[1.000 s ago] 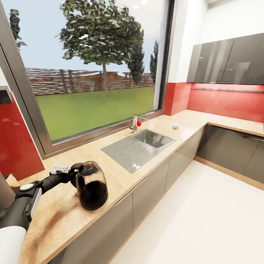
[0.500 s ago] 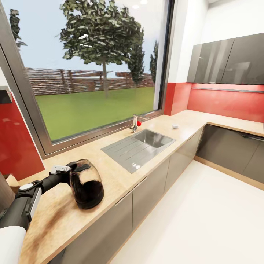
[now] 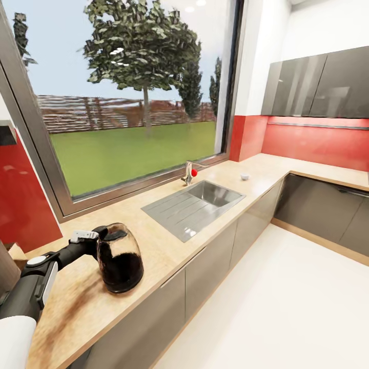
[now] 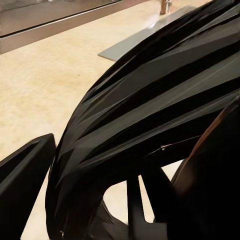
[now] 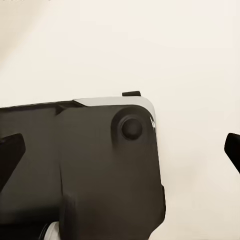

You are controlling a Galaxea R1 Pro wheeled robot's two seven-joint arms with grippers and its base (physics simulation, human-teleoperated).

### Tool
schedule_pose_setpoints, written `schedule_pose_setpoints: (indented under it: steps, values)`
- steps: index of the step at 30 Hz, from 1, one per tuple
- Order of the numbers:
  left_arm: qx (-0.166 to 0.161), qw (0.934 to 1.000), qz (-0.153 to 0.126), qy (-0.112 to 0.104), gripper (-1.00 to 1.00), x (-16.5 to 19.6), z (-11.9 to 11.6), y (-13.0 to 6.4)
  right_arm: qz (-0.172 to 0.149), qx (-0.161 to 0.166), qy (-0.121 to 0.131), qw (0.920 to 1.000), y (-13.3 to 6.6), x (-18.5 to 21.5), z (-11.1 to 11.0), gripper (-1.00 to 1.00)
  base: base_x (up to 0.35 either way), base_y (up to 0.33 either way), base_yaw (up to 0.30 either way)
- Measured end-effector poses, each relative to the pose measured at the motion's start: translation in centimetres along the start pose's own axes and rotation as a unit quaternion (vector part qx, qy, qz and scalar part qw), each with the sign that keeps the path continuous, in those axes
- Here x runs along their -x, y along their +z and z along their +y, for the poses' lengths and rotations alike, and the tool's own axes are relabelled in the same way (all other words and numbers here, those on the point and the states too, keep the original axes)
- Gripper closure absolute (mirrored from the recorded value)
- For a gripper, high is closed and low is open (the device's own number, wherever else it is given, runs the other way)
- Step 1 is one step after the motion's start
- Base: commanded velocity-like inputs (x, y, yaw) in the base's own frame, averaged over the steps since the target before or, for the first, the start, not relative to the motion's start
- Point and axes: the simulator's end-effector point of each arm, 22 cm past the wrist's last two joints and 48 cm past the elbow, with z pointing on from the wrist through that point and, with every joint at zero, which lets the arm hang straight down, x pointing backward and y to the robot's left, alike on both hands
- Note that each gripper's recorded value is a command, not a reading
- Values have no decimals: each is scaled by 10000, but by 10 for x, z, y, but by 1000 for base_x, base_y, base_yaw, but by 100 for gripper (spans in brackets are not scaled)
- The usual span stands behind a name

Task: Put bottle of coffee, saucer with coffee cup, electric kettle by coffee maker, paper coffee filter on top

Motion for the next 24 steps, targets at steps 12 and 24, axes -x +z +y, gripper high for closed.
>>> schedule_pose_setpoints:
  steps: [12, 24]
  values:
    - [12, 10000, -30, -43, 100, 5, 0, 0, -14, -18, -1, 10000, 0, 1, -3, -100, 0, 0, 0]
    - [457, 9984, -333, 15, 100, 77, 14, -18, -76, -73, -19, 9999, 1, 7, -11, -100, 0, 0, 0]
